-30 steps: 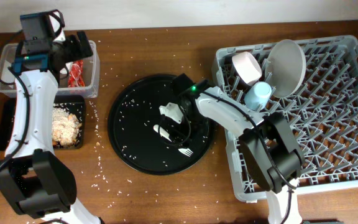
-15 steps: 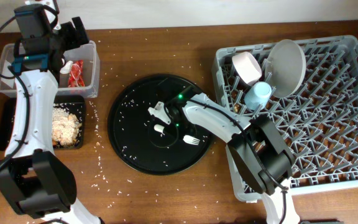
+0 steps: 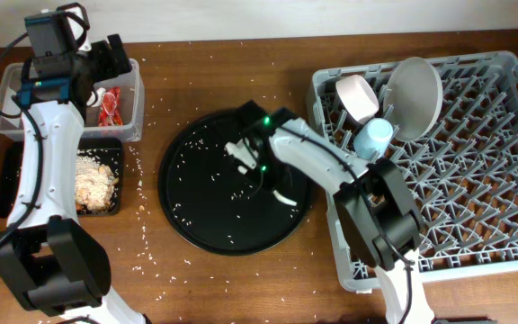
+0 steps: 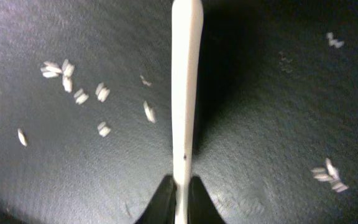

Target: Sort waste into correct bins and load items into the dishwasher rack

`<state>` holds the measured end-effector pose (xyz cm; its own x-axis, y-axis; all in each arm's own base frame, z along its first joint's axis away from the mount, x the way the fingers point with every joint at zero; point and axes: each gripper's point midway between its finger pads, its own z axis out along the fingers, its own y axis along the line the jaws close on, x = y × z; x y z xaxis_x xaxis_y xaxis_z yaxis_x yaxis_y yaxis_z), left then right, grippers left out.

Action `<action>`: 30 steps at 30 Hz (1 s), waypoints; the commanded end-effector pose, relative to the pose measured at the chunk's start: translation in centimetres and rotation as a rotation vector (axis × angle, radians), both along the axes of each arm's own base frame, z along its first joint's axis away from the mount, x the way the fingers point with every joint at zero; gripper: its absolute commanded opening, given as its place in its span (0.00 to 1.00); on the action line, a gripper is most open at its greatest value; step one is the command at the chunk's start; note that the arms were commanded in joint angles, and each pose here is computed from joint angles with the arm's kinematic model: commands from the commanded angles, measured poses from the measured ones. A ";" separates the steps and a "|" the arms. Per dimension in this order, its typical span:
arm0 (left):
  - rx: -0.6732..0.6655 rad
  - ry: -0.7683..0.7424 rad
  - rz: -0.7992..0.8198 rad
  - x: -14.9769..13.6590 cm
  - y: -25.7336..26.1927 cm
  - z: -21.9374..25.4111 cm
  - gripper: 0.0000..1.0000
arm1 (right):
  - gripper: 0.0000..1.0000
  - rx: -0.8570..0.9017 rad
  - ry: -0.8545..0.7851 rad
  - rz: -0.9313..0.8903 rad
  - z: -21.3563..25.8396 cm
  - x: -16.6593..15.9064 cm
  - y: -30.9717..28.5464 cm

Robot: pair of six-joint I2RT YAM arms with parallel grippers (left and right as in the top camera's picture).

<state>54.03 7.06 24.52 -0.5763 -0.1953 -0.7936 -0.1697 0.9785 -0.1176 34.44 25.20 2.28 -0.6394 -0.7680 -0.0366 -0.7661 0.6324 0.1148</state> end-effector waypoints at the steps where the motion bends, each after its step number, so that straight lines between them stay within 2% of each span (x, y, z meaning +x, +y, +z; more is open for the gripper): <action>1: -0.008 -0.001 0.002 0.0 0.1 0.0 0.99 | 0.04 0.051 -0.067 -0.061 4.9 3.2 0.2; 4: -0.009 0.005 0.002 -0.1 0.1 -0.1 0.99 | 0.04 0.080 -0.119 -0.168 9.9 5.7 -1.3; 8: -0.009 0.005 0.002 -0.1 0.1 -0.1 0.99 | 0.04 0.063 -0.098 -0.452 14.1 7.6 -8.1; 12: -0.009 0.005 0.002 -0.1 0.1 -0.1 0.99 | 0.04 0.028 -0.036 -0.759 14.1 8.5 -15.7; 15: -0.010 0.005 0.002 -0.1 0.1 -0.1 0.99 | 0.04 -0.032 -0.042 -0.844 13.3 8.6 -17.3; 17: -0.010 0.005 0.002 -0.1 0.1 -0.1 0.99 | 0.06 -0.068 -0.027 -0.830 11.7 8.4 -17.7; 19: -0.010 0.005 0.002 -0.1 0.1 -0.1 0.99 | 0.22 -0.080 -0.010 -0.823 10.7 8.1 -17.8; 20: -0.009 0.006 0.002 -0.1 0.1 -0.1 0.99 | 0.50 -0.089 0.005 -0.813 9.9 7.9 -17.8; 21: -0.010 0.005 0.002 -0.1 0.1 -0.1 0.99 | 0.57 -0.094 0.013 -0.803 9.6 7.7 -17.8; 25: -0.009 0.005 0.002 -0.1 0.1 -0.1 0.99 | 0.61 -0.053 -0.012 -0.804 11.0 8.1 -17.4; 27: -0.009 0.005 0.002 -0.1 0.1 -0.1 0.99 | 0.62 0.017 -0.061 -0.801 14.3 8.2 -16.7; 28: -0.009 0.005 0.002 -0.1 0.1 -0.1 0.99 | 0.72 0.054 -0.120 -0.793 16.9 8.2 -16.2; 29: -0.009 0.005 0.002 -0.1 0.1 -0.1 0.99 | 0.99 0.089 -0.173 -0.783 19.2 8.1 -15.8; 30: -0.009 0.005 0.002 -0.1 0.1 -0.1 0.99 | 0.99 0.118 -0.210 -0.771 20.9 8.0 -15.3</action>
<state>53.91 7.04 24.35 -0.5828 -0.1963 -0.7885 -0.1710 0.9783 -0.1172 42.53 8.08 14.29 -0.9968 -0.0722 -0.0331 -0.0746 0.9941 0.0787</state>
